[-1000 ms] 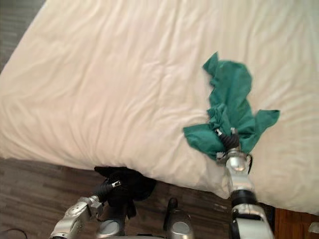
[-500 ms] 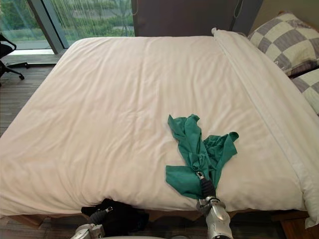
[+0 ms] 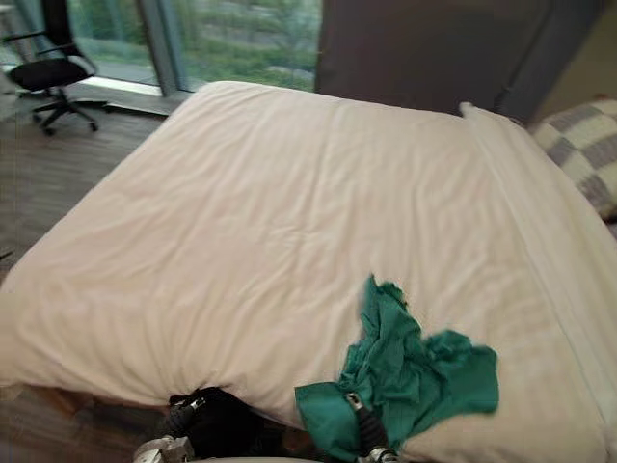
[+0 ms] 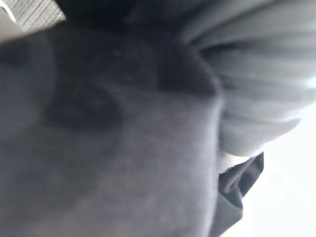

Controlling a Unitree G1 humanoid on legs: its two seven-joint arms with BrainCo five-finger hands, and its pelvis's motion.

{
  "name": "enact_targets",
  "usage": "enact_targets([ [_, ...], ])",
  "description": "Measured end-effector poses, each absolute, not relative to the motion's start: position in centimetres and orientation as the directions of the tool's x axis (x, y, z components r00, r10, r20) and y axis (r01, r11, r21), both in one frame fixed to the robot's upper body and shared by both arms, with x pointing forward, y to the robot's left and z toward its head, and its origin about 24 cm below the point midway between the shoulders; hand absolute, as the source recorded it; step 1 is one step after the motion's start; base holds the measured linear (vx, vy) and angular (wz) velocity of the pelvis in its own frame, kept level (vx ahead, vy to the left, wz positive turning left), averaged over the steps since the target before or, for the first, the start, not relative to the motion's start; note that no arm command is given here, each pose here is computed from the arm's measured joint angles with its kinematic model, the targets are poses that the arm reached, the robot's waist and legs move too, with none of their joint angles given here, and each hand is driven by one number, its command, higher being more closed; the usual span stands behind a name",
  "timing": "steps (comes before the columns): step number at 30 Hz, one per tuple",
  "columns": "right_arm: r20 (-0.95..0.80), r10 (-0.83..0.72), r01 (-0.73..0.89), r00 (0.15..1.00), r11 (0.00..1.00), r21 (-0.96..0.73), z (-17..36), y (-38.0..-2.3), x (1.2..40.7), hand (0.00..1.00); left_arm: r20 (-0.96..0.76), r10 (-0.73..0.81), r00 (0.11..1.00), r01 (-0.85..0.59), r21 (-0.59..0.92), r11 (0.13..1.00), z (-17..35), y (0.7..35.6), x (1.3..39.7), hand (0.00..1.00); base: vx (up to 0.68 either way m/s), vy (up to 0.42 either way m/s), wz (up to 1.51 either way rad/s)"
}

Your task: Tidy the bed and pick cloth on bed and put in laundry

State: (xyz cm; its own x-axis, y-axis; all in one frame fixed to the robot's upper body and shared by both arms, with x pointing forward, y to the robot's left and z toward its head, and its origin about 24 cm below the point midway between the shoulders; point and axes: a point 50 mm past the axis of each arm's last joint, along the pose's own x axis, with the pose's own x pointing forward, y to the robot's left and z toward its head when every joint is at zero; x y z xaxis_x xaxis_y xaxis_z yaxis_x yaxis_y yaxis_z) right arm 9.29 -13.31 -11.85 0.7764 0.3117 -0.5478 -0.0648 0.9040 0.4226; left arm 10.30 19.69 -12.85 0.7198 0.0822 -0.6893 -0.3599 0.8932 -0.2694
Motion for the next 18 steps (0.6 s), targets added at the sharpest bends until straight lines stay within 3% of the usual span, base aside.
enact_targets([
  [4,-0.543,0.358,-0.11,0.759,0.894,0.435,-11.7,-12.7,9.5,1.0,-0.661,0.109,0.742,-0.41,-0.319,0.854,-12.3,19.5,10.1,1.0,0.13,-0.094,1.01],
  [11,-0.568,0.298,-0.105,0.767,0.932,0.346,-11.6,-14.4,8.6,1.0,-0.601,0.103,0.792,-0.426,-0.425,0.799,-11.1,18.4,10.7,1.0,0.03,-0.118,1.25],
  [16,-0.517,0.281,-0.142,0.809,0.946,0.292,-10.5,-15.4,9.8,1.0,-0.522,0.069,0.85,-0.385,-0.526,0.759,-10.0,16.0,11.6,1.0,-0.15,0.041,1.7],
  [18,-0.518,0.281,-0.16,0.808,0.95,0.266,-10.4,-15.7,10.8,1.0,-0.554,0.054,0.831,-0.395,-0.518,0.759,-10.5,15.3,11.4,1.0,-0.05,0.049,0.97],
])
